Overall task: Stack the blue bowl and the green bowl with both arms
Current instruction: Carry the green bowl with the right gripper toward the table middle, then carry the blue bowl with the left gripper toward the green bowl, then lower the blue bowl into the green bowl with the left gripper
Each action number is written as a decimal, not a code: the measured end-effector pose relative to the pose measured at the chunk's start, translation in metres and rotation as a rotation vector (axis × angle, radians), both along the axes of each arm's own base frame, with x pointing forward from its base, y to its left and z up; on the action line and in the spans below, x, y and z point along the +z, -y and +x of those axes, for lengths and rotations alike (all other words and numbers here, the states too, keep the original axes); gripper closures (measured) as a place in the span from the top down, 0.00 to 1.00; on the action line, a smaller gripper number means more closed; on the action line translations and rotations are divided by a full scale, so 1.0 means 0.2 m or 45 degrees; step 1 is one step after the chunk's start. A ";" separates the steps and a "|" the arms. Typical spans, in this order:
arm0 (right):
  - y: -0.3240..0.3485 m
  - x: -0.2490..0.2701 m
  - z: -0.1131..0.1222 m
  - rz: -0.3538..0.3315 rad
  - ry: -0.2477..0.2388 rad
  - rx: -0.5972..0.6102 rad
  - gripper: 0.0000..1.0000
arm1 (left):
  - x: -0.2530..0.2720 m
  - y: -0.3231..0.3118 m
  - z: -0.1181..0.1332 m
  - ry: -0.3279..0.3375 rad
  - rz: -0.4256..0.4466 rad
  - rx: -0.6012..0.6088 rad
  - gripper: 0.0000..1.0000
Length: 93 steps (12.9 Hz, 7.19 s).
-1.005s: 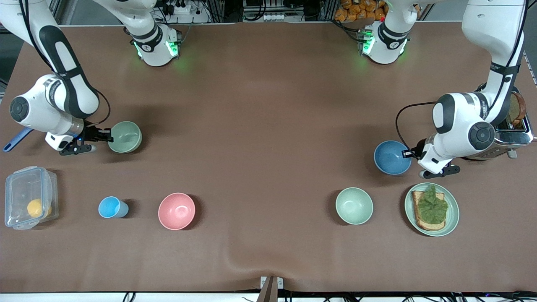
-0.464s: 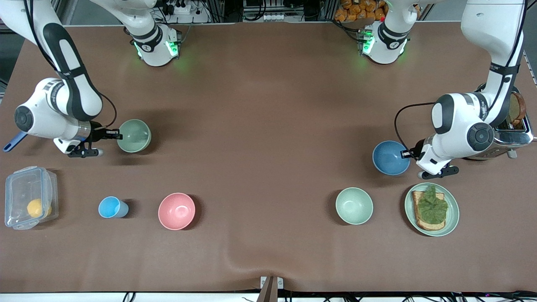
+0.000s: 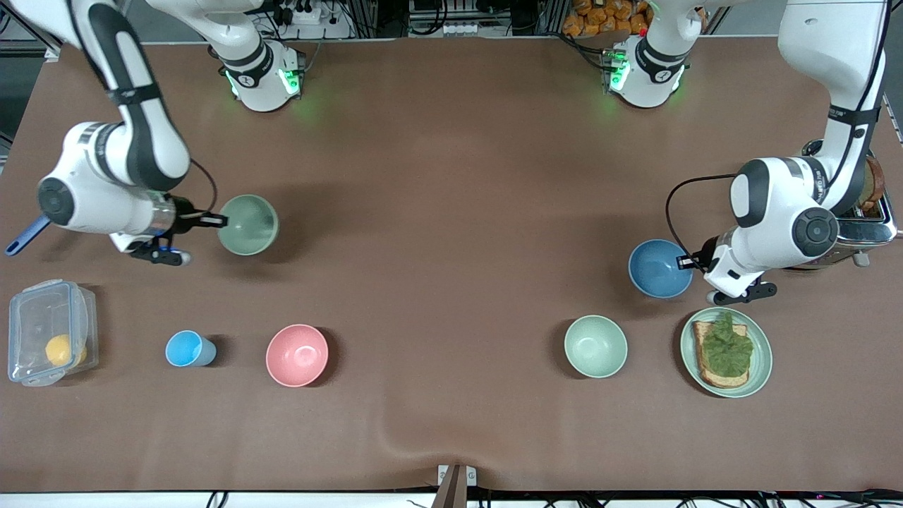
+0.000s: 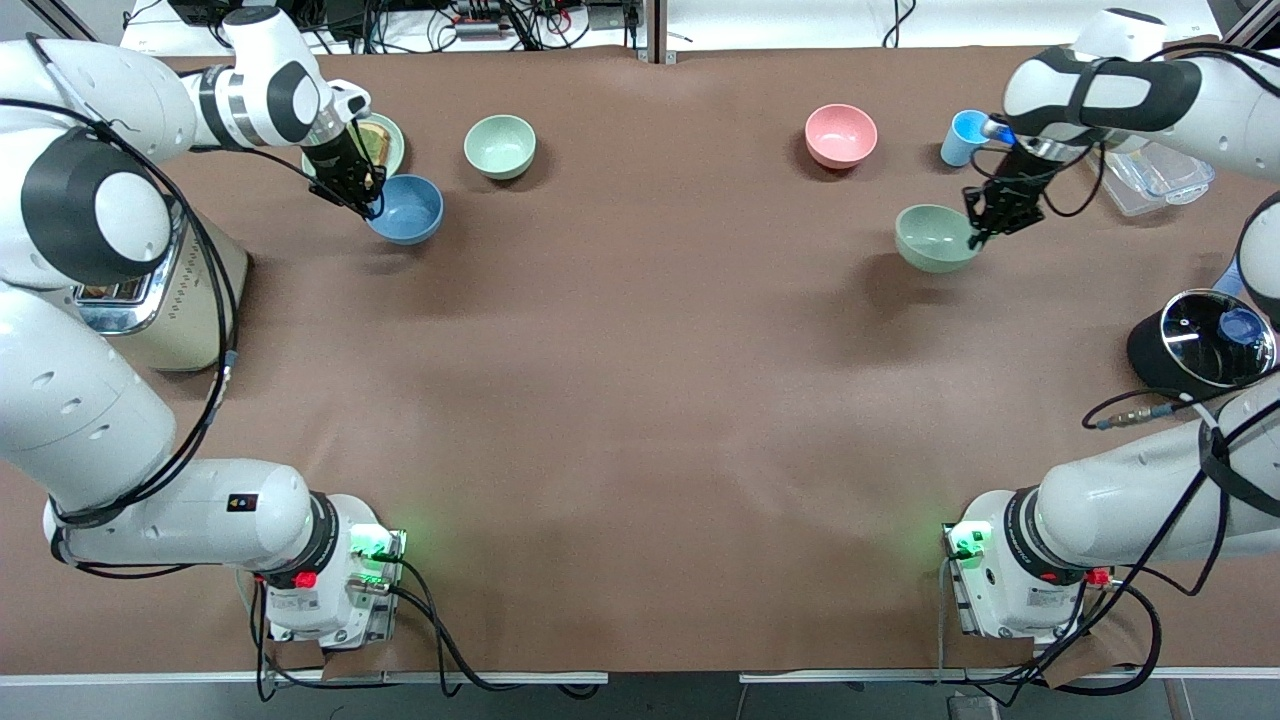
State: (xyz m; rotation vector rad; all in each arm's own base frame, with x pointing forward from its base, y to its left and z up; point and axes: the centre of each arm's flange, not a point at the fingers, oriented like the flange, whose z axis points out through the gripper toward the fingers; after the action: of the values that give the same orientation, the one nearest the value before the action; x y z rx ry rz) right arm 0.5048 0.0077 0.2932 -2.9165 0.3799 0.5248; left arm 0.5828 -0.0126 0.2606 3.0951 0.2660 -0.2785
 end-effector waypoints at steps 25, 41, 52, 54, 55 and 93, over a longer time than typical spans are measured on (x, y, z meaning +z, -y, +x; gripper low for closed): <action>-2.09 -0.32 -0.60 -0.086 0.267 -0.715 0.04 | 0.16 0.26 0.07 -0.035 0.011 0.040 0.05; -2.18 -0.32 -0.58 -0.066 0.276 -0.815 0.54 | 0.63 0.98 -0.02 0.020 -0.086 0.040 0.05; -1.96 -0.19 -0.37 -0.260 0.027 -1.149 1.00 | 0.58 1.50 -0.28 0.007 -0.142 0.067 0.05; -1.81 -0.17 -0.27 -0.278 -0.076 -1.261 1.00 | 0.54 1.59 -0.33 0.009 -0.150 0.077 0.05; -1.76 -0.17 -0.24 -0.272 -0.108 -1.305 1.00 | 0.52 1.62 -0.35 0.005 -0.152 0.068 0.05; -1.80 -0.50 -0.26 -0.160 -0.233 -1.657 1.00 | -0.18 2.15 -0.78 -0.010 -0.193 0.207 0.32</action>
State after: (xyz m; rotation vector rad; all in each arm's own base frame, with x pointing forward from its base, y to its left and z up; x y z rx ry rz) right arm 0.4523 0.3671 0.1940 -2.0161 2.0863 0.4946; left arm 0.4270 -0.4423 0.2252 2.9027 0.4705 -0.2915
